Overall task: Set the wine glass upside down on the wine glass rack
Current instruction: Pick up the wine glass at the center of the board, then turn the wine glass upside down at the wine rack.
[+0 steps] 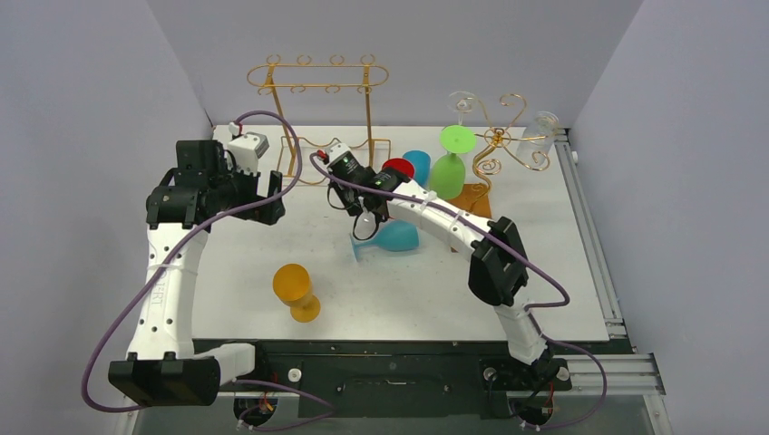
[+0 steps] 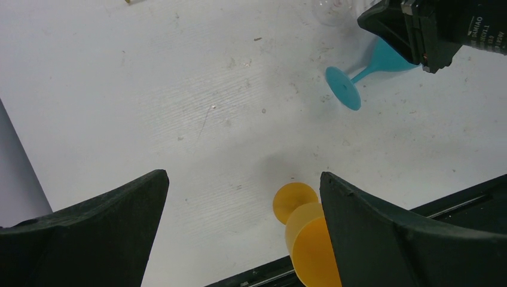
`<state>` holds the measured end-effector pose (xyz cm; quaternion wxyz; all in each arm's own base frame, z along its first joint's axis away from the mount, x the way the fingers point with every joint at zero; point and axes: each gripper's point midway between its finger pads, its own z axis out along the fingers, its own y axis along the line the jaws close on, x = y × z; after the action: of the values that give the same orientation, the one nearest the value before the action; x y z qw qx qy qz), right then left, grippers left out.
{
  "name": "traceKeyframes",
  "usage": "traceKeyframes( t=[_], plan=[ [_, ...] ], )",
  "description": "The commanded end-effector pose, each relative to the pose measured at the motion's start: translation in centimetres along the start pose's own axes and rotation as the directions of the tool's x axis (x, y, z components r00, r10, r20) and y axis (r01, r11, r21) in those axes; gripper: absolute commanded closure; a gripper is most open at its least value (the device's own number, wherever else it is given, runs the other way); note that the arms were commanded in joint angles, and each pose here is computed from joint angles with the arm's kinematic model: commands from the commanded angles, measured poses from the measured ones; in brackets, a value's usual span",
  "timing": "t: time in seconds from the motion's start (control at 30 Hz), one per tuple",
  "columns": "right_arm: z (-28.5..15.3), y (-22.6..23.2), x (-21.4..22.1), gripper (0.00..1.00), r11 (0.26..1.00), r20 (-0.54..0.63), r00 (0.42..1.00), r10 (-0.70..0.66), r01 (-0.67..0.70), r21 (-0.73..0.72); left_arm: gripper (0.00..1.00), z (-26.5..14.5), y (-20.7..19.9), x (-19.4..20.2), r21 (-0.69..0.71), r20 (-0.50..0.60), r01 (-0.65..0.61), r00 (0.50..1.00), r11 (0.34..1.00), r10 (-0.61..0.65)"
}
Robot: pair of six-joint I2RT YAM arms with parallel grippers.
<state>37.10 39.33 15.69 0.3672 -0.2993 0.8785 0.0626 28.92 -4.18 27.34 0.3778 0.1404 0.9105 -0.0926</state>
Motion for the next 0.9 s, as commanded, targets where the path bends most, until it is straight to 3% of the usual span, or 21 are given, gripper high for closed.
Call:
traceKeyframes(
  t=[0.0,0.27,0.5,0.67,0.87],
  plan=[
    [-5.6,0.4,-6.6,1.0,0.995,0.203,0.976,0.079,-0.065,-0.077,0.04,-1.2,-1.4,-0.8,0.055,0.082,-0.018,0.997,0.998,0.013],
    [-17.6,1.7,-13.0,1.0,0.921,0.42,0.857,0.299,-0.144,-0.361,0.04,-1.7,-3.9,-0.7,0.175,0.125,-0.035,0.992,0.984,0.013],
    [-26.5,4.2,-13.2,1.0,0.773,0.429,0.773,0.468,-0.123,-0.622,0.04,-3.0,-6.3,-2.0,0.301,0.188,-0.057,0.982,0.952,-0.001],
    [-30.1,5.9,-12.1,1.0,0.723,0.435,0.747,0.503,-0.087,-0.686,0.04,-4.4,-8.0,-3.5,0.376,0.259,-0.075,0.965,0.924,-0.027],
    [-32.1,7.5,-11.9,1.0,0.717,0.462,0.736,0.495,-0.045,-0.696,0.01,-6.1,-10.0,-4.4,0.464,0.307,-0.1,0.95,0.88,-0.054]
  ],
)
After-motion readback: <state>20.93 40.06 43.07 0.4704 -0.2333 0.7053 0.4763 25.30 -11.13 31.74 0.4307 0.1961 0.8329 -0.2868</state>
